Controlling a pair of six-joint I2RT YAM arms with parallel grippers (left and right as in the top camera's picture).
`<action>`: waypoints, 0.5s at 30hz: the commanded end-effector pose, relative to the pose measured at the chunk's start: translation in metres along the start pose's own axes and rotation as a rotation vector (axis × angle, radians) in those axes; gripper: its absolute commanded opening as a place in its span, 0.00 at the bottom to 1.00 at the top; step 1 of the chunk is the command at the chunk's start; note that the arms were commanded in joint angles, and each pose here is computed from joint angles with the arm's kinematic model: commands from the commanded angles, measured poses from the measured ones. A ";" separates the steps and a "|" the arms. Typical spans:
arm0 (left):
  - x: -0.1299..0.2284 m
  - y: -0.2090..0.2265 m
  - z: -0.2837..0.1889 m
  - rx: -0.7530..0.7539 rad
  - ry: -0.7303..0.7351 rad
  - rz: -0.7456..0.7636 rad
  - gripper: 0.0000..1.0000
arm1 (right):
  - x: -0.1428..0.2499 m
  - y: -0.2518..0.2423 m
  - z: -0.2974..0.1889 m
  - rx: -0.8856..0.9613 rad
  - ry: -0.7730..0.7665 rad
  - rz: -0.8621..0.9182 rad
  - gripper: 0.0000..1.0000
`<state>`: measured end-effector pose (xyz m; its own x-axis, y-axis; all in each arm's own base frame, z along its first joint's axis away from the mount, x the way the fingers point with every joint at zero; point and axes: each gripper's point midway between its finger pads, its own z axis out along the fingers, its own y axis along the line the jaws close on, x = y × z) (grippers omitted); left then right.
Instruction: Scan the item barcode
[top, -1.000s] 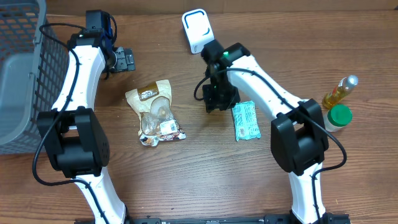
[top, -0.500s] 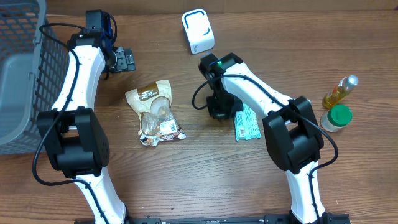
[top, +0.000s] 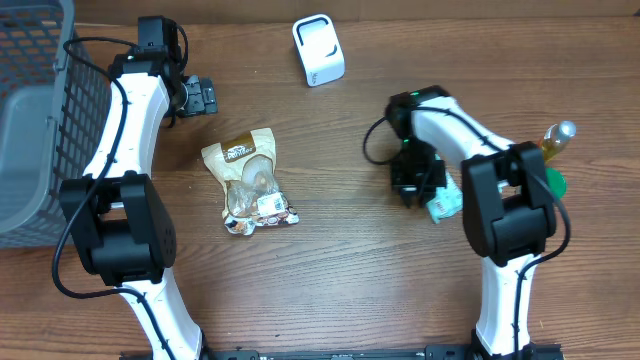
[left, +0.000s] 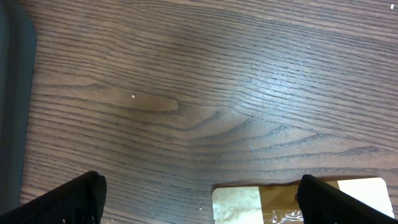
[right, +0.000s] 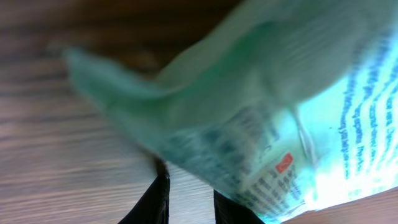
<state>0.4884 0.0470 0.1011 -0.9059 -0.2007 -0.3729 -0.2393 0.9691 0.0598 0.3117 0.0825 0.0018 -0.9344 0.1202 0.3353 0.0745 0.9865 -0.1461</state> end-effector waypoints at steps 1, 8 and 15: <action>-0.007 0.001 -0.005 -0.008 -0.023 -0.012 0.99 | -0.012 -0.034 0.018 0.037 0.012 0.080 0.23; -0.007 0.001 -0.005 -0.008 -0.023 -0.012 0.99 | -0.019 -0.043 0.019 -0.013 0.013 0.128 0.25; -0.007 0.001 -0.005 -0.008 -0.023 -0.012 1.00 | -0.021 -0.009 0.017 -0.163 0.010 0.034 0.30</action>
<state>0.4884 0.0470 0.1011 -0.9059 -0.2007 -0.3729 -0.2393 0.9691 0.0598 0.3267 0.0519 0.0007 -0.9239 0.2151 0.3163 0.2004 0.9765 -0.0788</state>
